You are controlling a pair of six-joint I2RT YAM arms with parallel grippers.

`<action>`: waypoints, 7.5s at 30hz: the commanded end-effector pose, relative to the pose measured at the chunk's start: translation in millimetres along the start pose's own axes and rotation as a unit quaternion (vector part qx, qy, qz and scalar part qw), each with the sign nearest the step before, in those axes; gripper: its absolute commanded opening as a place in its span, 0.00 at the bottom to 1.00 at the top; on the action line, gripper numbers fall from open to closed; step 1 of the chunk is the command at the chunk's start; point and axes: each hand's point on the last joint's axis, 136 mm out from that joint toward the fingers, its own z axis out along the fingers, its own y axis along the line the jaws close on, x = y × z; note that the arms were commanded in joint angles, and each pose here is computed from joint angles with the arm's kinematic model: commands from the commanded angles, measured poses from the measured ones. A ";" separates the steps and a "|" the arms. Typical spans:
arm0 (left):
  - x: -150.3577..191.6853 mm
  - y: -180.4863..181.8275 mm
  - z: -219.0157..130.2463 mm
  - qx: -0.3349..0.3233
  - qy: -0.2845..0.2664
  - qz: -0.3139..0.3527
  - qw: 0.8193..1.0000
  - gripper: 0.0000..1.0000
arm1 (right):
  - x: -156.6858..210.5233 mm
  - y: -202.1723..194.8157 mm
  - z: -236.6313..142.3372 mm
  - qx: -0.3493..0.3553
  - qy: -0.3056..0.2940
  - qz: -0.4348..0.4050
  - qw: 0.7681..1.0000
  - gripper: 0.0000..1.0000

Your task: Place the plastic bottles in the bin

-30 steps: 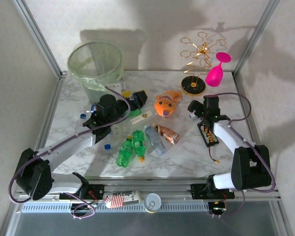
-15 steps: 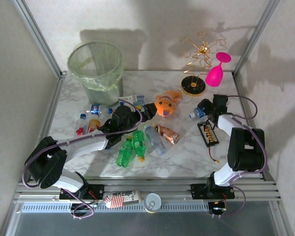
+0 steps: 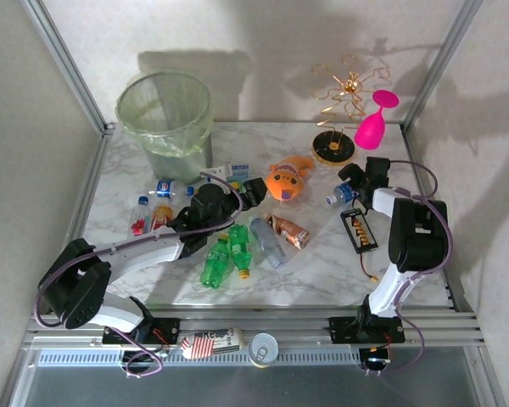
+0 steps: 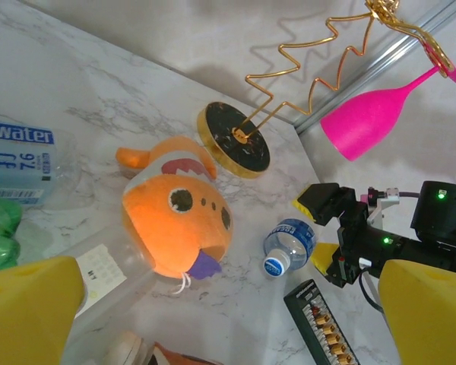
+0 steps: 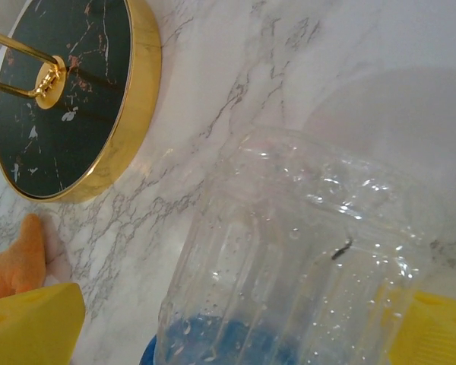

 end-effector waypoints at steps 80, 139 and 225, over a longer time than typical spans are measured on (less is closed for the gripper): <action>89.5 -90.7 37.5 0.238 0.208 0.060 0.947 0.59 | 108.4 226.9 -184.8 -0.377 0.037 -0.167 0.911 0.53; -286.8 114.9 -0.5 -0.235 -0.101 0.111 0.960 0.02 | 95.0 162.0 -185.6 -0.271 -0.032 -0.199 0.941 0.99; -25.4 360.7 -160.8 -0.514 0.006 -0.135 0.847 0.99 | 109.4 152.3 -177.0 -0.281 -0.020 -0.204 0.937 0.99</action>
